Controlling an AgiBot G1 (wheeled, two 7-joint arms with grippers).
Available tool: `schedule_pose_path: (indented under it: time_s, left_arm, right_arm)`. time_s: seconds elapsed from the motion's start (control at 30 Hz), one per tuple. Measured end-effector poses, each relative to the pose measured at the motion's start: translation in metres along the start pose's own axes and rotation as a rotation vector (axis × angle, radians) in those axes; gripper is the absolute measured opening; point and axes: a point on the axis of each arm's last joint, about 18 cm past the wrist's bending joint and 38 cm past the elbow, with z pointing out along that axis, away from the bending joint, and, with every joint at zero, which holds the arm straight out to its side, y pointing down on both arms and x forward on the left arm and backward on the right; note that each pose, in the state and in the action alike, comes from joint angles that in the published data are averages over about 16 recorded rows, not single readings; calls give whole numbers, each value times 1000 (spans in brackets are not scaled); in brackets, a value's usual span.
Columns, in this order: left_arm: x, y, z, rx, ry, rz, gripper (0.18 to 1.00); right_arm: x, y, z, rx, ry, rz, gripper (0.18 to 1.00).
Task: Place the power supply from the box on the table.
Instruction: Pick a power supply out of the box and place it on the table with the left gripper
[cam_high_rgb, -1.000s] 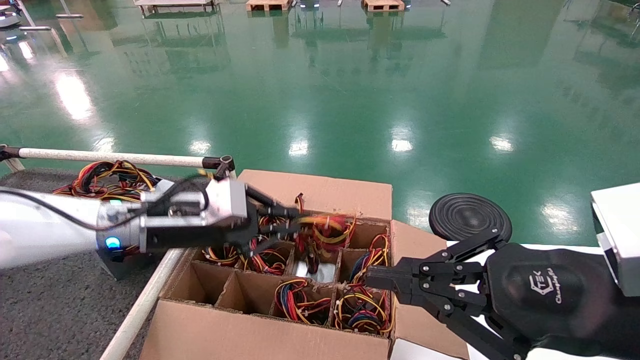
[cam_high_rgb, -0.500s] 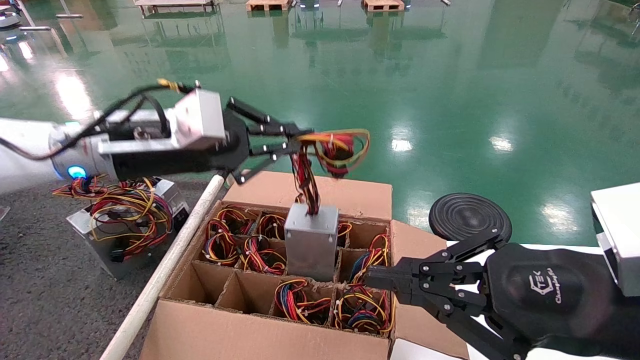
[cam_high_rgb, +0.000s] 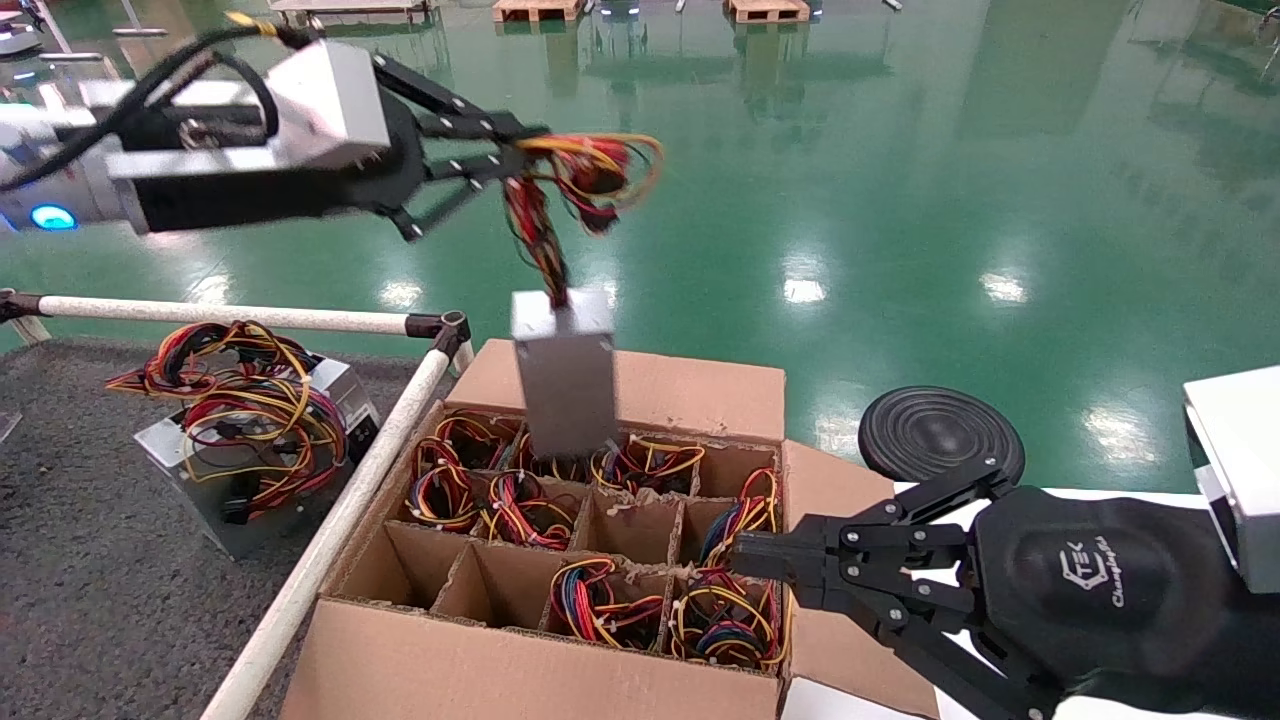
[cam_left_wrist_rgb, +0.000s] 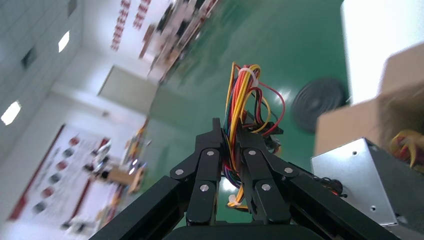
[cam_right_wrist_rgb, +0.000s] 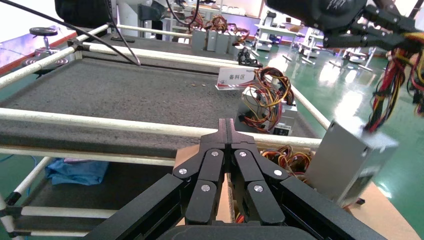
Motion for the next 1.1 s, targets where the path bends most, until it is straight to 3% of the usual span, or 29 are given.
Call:
schedule_pose_path:
  time_s: [0.67, 1.1]
  left_arm:
    - [-95, 43, -67, -416, -244, 155, 214]
    - [-117, 73, -121, -642, -316, 169, 214]
  right_arm:
    - [0, 0, 0, 0, 0, 0, 194]
    - [0, 0, 0, 0, 0, 0, 194]
